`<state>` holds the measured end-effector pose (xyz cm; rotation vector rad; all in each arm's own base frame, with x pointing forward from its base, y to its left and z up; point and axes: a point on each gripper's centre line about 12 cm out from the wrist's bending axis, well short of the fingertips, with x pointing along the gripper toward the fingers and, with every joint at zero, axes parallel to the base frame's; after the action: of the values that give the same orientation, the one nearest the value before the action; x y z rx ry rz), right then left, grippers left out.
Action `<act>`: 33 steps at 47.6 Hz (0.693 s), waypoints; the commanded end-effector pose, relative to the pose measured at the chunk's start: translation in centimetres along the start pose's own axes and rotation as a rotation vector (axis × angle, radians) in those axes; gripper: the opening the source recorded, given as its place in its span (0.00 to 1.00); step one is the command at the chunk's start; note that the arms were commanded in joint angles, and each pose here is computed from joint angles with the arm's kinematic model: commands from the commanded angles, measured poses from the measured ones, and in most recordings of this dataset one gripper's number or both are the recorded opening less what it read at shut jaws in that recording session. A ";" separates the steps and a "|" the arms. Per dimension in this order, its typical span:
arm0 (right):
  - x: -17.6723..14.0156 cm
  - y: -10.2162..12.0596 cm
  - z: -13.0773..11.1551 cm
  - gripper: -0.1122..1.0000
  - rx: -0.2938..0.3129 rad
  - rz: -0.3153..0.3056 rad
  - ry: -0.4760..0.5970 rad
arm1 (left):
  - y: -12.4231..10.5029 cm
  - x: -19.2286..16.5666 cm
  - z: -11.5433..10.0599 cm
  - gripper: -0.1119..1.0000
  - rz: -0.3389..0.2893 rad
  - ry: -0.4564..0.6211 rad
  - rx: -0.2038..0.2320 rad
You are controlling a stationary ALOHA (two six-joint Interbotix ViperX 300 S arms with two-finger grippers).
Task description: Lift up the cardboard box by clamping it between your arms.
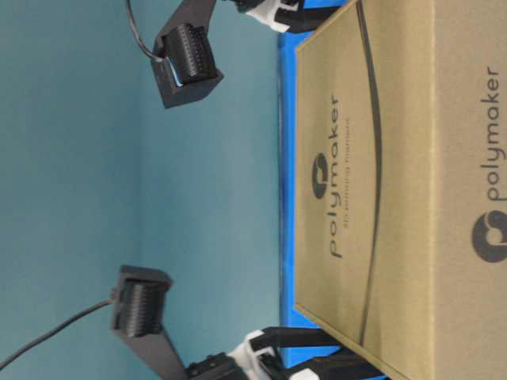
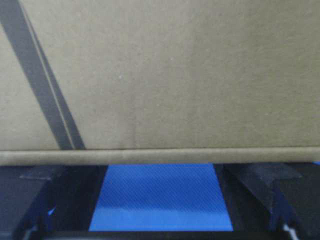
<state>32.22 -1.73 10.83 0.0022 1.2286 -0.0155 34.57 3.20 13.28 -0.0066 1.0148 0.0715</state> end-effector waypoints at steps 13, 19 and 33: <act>0.5 0.2 0.3 1.00 0.011 0.002 -0.029 | 0.7 0.3 1.0 0.87 0.010 -0.064 -0.030; 0.5 0.1 -0.7 1.00 0.021 0.002 -0.008 | 0.9 0.3 0.6 0.87 0.013 -0.055 -0.028; -1.2 0.0 -2.7 1.00 0.050 0.004 -0.028 | 0.7 -0.9 -0.5 0.87 0.012 -0.058 -0.031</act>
<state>29.20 -1.68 9.78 0.0385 1.2478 -0.0362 33.55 3.96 12.67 -0.0306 0.9958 0.0996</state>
